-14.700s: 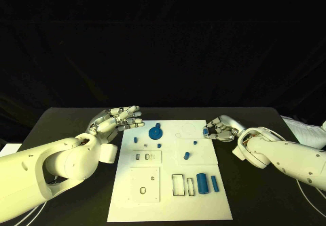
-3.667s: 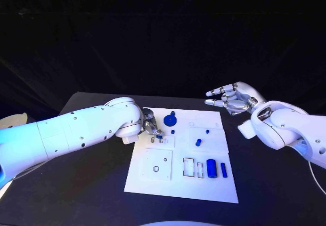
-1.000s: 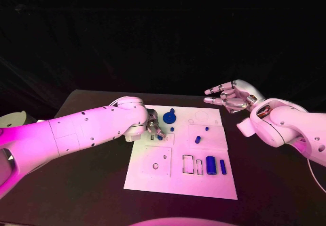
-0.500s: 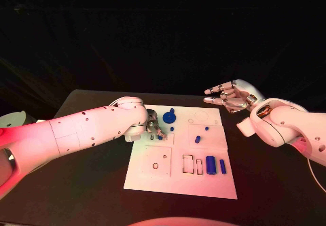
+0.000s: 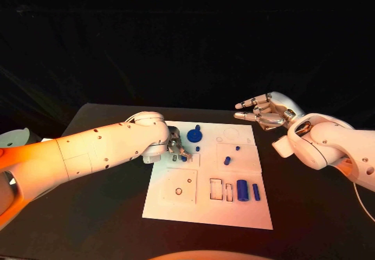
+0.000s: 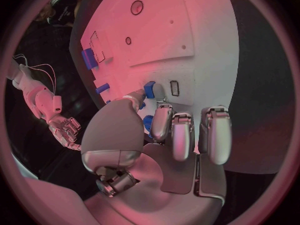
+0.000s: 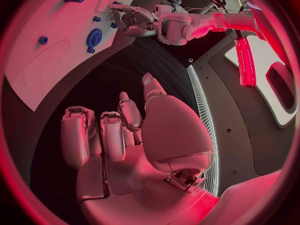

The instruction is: Assemble the parts on the task board

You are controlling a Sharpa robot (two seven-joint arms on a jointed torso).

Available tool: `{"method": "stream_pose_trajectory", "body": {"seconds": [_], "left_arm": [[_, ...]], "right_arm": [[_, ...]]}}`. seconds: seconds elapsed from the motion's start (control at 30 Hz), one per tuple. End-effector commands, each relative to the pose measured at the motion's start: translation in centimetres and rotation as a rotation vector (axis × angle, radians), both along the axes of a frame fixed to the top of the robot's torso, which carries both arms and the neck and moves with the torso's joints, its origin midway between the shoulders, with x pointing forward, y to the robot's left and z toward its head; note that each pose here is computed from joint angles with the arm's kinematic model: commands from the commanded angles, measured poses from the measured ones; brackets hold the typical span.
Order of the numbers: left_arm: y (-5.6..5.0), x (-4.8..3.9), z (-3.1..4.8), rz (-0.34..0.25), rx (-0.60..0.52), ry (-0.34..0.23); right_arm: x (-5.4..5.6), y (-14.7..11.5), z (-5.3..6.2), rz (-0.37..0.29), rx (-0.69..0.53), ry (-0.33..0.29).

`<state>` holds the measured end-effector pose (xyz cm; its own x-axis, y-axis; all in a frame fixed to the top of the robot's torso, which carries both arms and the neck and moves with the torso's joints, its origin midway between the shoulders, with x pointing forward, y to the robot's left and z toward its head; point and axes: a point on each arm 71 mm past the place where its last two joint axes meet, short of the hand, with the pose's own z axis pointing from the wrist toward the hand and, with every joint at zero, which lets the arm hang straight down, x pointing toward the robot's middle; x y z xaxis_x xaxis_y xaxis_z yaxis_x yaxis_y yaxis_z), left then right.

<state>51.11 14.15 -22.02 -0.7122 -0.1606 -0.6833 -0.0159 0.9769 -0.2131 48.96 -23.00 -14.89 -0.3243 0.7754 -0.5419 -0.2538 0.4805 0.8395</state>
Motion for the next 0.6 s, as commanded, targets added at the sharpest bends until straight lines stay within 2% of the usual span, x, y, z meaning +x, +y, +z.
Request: {"method": "stream_pose_trajectory", "body": {"seconds": [0.03,0.33,0.43,0.6], "left_arm": [[0.3,-0.04,-0.09,0.039,0.005,0.002],[0.7,-0.14,0.58,0.057,-0.035,-0.017],[0.8,-0.15,1.08,0.064,-0.054,-0.024],[1.1,-0.03,2.41,0.081,-0.102,-0.033]], "right_arm": [[0.0,0.1,0.0,0.016,-0.002,0.002],[0.0,0.1,-0.1,0.017,-0.003,0.006],[0.0,0.1,-0.1,0.017,-0.004,0.006],[0.1,0.0,-0.2,0.015,-0.005,0.008]]}}
